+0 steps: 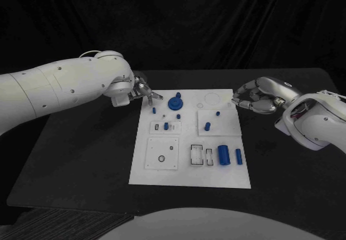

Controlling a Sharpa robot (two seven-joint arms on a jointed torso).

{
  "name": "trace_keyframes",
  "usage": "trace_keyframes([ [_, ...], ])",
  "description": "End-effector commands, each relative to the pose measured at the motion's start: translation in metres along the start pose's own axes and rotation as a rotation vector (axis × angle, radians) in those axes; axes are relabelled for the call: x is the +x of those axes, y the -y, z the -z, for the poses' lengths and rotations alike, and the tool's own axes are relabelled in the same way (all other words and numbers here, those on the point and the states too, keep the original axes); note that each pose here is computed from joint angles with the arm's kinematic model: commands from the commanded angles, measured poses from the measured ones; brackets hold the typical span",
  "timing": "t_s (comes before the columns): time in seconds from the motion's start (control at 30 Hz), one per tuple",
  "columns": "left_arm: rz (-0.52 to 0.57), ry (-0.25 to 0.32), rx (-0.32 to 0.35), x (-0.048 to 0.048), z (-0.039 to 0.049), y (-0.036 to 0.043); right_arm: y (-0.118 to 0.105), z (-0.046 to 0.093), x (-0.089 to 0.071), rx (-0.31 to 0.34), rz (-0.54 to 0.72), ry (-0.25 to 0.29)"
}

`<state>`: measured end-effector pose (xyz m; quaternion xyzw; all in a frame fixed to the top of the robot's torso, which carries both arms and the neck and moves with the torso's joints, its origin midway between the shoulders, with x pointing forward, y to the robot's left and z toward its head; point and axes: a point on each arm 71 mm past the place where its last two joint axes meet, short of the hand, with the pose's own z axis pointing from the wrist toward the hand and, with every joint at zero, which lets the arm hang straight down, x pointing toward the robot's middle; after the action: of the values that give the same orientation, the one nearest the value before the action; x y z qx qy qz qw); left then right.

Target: Assemble the parts on the task board

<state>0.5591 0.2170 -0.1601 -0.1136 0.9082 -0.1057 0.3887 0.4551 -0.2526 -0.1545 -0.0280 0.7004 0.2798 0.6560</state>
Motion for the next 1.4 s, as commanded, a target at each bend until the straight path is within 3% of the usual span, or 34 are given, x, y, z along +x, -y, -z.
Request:
trace_keyframes([
  [0.03, -0.008, -0.026, 0.024, 0.0046, -0.0017, 0.0021, 0.001, 0.001, 0.001, 0.008, 0.0, -0.002],
  [1.0, -0.027, -0.083, 0.003, 0.0178, -0.0066, -0.0044, 0.002, 0.001, 0.004, 0.012, -0.002, -0.008],
  [1.4, -0.031, -0.091, 0.008, 0.0208, -0.0071, -0.003, 0.002, 0.001, 0.004, 0.015, -0.002, -0.01],
])
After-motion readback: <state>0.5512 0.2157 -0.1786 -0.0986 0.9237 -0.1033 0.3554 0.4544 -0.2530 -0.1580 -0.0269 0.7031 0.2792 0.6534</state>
